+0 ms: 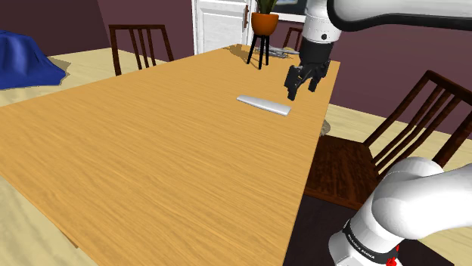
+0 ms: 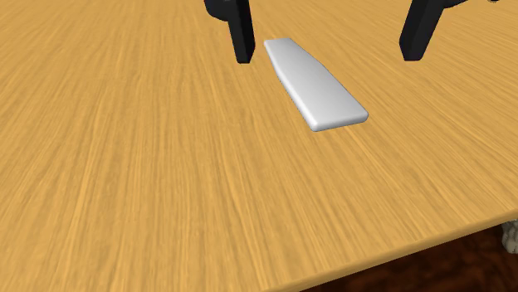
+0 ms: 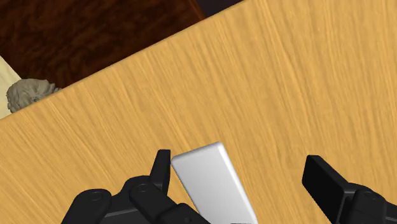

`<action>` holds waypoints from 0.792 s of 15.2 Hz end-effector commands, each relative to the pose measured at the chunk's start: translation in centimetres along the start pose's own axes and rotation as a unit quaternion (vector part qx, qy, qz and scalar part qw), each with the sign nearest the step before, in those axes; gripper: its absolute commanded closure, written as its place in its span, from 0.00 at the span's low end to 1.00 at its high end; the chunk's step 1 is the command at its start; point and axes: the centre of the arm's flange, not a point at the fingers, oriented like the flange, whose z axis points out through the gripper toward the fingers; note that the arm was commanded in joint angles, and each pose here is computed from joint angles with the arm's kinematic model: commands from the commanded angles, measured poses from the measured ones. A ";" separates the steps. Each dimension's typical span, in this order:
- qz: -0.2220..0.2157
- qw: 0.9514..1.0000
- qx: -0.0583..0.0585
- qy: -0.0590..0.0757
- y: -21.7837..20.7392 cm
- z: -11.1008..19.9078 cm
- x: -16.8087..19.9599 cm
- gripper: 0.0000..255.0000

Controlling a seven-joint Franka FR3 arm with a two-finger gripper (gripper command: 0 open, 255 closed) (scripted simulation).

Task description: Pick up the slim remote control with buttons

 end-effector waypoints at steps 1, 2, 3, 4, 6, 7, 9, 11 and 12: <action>0.000 1.000 0.000 0.000 0.0 0.0 0.0 0.00; -0.019 1.000 0.005 -0.003 0.3 0.5 1.3 0.00; -0.038 0.999 0.011 -0.006 0.6 1.1 2.6 0.00; -0.057 0.998 0.016 -0.009 0.7 1.6 3.9 0.00; -0.095 0.995 0.027 -0.015 1.0 2.7 6.6 0.00; -0.114 0.993 0.032 -0.018 1.0 3.3 7.9 0.00; -0.152 0.987 0.042 -0.024 0.9 4.4 10.5 0.00; -0.190 0.980 0.053 -0.030 0.5 5.6 13.1 0.00; -0.209 0.976 0.058 -0.033 0.3 6.2 14.4 0.00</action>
